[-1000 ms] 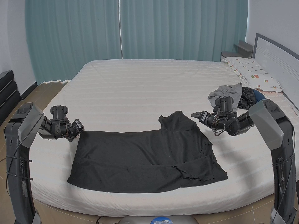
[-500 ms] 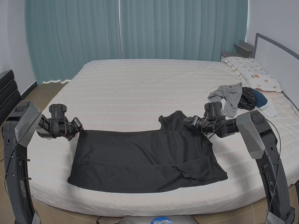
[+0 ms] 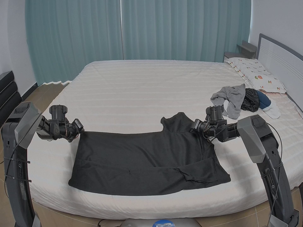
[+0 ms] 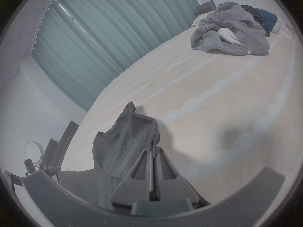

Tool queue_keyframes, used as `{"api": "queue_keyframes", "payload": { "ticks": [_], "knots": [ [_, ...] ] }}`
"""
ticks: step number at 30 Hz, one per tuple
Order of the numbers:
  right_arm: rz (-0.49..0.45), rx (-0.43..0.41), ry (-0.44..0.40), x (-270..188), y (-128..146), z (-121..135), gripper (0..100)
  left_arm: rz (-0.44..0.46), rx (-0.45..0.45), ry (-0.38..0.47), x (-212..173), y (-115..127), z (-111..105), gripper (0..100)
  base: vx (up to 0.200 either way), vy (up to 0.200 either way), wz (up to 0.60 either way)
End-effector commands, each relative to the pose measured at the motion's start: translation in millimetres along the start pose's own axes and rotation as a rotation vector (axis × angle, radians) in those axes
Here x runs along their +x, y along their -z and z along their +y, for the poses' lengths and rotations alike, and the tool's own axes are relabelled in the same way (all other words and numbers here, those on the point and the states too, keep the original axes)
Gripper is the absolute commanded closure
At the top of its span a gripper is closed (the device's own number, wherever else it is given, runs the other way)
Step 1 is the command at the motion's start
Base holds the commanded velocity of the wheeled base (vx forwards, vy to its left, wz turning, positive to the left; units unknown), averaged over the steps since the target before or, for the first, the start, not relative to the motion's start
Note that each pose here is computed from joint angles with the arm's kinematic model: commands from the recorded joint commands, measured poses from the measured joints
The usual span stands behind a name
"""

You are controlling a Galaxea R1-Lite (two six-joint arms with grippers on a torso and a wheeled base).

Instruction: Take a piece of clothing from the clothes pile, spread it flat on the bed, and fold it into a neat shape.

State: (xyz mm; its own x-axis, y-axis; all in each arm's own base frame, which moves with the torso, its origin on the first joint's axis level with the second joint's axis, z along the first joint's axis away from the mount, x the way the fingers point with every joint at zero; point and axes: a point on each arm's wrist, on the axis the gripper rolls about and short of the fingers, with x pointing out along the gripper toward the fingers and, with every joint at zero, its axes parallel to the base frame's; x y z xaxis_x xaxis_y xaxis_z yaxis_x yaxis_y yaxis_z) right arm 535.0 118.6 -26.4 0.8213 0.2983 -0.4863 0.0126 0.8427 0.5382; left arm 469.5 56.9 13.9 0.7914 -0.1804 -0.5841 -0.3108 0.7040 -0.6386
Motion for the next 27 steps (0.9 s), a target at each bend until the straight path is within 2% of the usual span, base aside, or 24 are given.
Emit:
{"api": "queue_keyframes", "payload": {
  "ticks": [1, 5, 6, 13, 18, 23, 24, 27],
  "knots": [
    [-0.005, 0.004, 0.004, -4, -5, 3, 100, -0.006, 0.002, 0.004, -3, -2, -2, 100, 0.000, 0.000, 0.00],
    [-0.002, 0.026, 0.010, -5, -6, 4, 100, -0.006, 0.002, 0.004, -3, -2, -2, 100, 0.000, 0.000, 0.00],
    [-0.004, 0.025, 0.008, -5, -7, 4, 0, -0.006, 0.002, 0.004, -3, -2, -2, 100, 0.000, 0.000, 0.00],
    [-0.018, 0.022, -0.007, -5, -8, 7, 0, -0.001, -0.001, -0.001, -3, 0, -1, 100, 0.000, 0.000, 0.00],
    [-0.052, 0.018, -0.027, -12, -23, 7, 0, -0.001, -0.001, -0.001, -4, 0, -1, 100, 0.000, 0.000, 0.00],
    [-0.036, 0.020, -0.028, -11, -21, 4, 0, 0.000, -0.001, -0.001, -4, 0, -1, 100, 0.000, 0.000, 0.00],
    [-0.032, 0.021, -0.029, -10, -20, 3, 100, -0.001, -0.001, -0.001, -4, 0, -1, 100, 0.000, 0.000, 0.00],
    [-0.023, 0.022, -0.031, -7, -14, 0, 100, 0.002, -0.001, -0.002, -4, 0, -1, 100, 0.000, 0.000, 0.00]
  ]
}}
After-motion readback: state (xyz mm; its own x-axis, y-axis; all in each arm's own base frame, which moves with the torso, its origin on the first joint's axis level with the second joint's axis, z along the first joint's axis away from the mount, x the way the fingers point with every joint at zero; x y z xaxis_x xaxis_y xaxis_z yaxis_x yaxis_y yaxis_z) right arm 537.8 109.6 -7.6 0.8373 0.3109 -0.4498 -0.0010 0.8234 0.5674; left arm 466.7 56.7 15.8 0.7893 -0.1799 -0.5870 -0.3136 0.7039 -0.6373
